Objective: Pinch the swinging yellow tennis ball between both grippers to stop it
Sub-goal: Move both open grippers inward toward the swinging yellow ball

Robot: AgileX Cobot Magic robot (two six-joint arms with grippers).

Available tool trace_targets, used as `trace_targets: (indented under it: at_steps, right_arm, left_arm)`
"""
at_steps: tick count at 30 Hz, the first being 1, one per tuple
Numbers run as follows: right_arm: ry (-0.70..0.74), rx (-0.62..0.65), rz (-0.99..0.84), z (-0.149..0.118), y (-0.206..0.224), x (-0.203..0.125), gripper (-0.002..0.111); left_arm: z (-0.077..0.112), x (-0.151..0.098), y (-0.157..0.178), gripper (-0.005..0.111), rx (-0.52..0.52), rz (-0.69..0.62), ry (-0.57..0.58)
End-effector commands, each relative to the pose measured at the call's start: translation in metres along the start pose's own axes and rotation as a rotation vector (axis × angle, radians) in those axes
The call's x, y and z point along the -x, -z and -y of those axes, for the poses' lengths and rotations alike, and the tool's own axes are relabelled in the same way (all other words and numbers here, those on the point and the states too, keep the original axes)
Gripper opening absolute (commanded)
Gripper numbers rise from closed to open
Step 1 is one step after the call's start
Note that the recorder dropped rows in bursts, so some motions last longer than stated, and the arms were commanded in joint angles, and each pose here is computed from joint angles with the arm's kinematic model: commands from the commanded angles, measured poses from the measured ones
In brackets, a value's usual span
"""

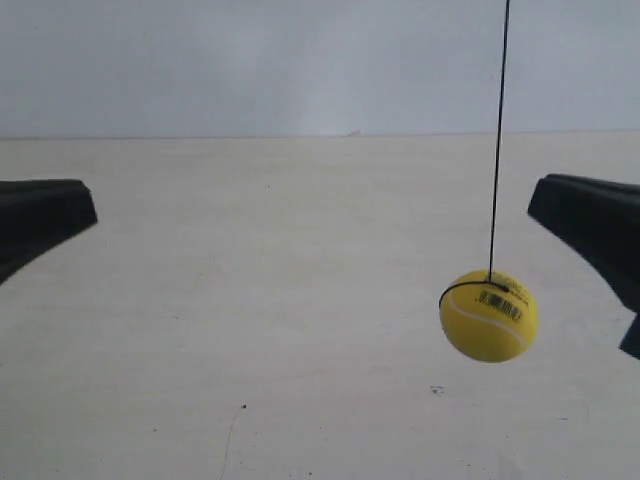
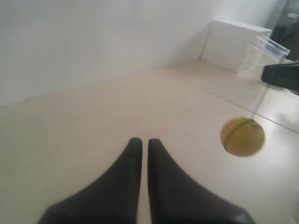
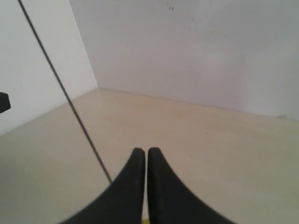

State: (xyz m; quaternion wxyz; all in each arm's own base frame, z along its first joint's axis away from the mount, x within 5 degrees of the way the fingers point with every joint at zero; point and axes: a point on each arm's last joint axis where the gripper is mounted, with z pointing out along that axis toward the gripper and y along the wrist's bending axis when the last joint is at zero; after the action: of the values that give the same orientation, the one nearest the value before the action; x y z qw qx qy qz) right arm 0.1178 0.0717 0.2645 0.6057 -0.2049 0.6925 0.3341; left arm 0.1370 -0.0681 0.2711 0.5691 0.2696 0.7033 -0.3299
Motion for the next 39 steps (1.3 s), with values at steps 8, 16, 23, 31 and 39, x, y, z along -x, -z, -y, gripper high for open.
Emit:
trace_targets:
  at_steps: [8,16,23,31,39]
  right_arm:
    - [-0.044,0.199,-0.097,0.009,-0.029,-0.021,0.000]
    - [-0.037,0.269,-0.161,0.012,-0.042,-0.038,0.000]
    - [0.003,0.316,-0.197,0.008,-0.050,-0.048,0.000]
    - [-0.005,0.261,-0.225,0.015,-0.054,-0.053,0.000]
    - [-0.007,0.269,-0.219,0.014,-0.054,-0.052,0.000]
  left_arm:
    - [0.001,-0.033,-0.049,0.005,-0.147,-0.141,-0.123]
    - [-0.004,-0.064,-0.081,0.005,-0.172,-0.207,-0.137]
    - [-0.005,-0.079,-0.094,0.005,-0.214,-0.202,-0.130]
    - [-0.006,-0.082,-0.099,0.005,-0.226,-0.170,-0.106]
    - [-0.010,-0.080,-0.101,0.005,-0.180,-0.142,-0.122]
